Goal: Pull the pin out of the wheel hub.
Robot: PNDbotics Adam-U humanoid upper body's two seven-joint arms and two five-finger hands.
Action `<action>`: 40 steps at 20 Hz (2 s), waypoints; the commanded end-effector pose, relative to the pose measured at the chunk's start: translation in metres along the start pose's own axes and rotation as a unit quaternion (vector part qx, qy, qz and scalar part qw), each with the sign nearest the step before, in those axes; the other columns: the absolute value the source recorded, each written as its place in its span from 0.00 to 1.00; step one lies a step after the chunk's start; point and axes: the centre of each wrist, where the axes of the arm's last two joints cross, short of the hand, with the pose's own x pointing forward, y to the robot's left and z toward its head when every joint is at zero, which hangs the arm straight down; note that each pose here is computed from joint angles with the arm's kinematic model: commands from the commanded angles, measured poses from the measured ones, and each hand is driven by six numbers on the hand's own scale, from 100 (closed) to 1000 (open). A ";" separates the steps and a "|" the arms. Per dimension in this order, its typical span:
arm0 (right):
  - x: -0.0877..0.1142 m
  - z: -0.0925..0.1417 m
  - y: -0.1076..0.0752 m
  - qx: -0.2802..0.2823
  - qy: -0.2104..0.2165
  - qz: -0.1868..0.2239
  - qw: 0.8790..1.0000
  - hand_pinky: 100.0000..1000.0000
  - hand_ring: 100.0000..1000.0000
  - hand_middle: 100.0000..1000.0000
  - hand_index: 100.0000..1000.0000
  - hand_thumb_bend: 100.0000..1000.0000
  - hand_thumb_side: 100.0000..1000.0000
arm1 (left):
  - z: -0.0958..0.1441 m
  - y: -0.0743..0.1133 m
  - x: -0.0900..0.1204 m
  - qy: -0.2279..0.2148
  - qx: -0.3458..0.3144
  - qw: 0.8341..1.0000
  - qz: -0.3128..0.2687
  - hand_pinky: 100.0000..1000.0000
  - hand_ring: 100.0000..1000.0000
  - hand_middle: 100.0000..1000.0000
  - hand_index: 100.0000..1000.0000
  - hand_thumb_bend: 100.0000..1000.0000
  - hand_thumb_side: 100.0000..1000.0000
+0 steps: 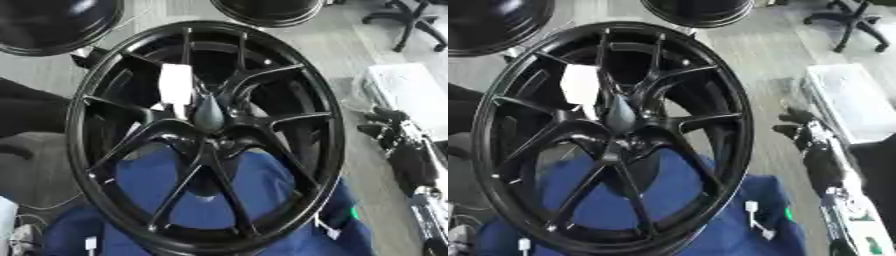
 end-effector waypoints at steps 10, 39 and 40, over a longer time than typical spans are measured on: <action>0.009 0.000 -0.008 0.014 -0.004 0.029 0.999 0.89 0.66 0.67 0.77 0.00 0.73 | -0.049 -0.020 0.065 0.008 -0.299 0.941 -0.158 0.88 0.73 0.81 0.85 0.00 0.70; 0.003 0.002 -0.005 0.022 0.011 0.038 0.999 0.89 0.66 0.67 0.77 0.00 0.75 | -0.089 -0.095 0.065 0.110 -0.411 0.860 -0.283 0.88 0.78 0.82 0.89 0.27 0.57; 0.003 0.002 -0.005 0.022 0.011 0.038 0.999 0.89 0.66 0.67 0.77 0.00 0.75 | -0.094 -0.096 0.062 0.111 -0.405 0.863 -0.281 0.88 0.78 0.81 0.89 0.29 0.56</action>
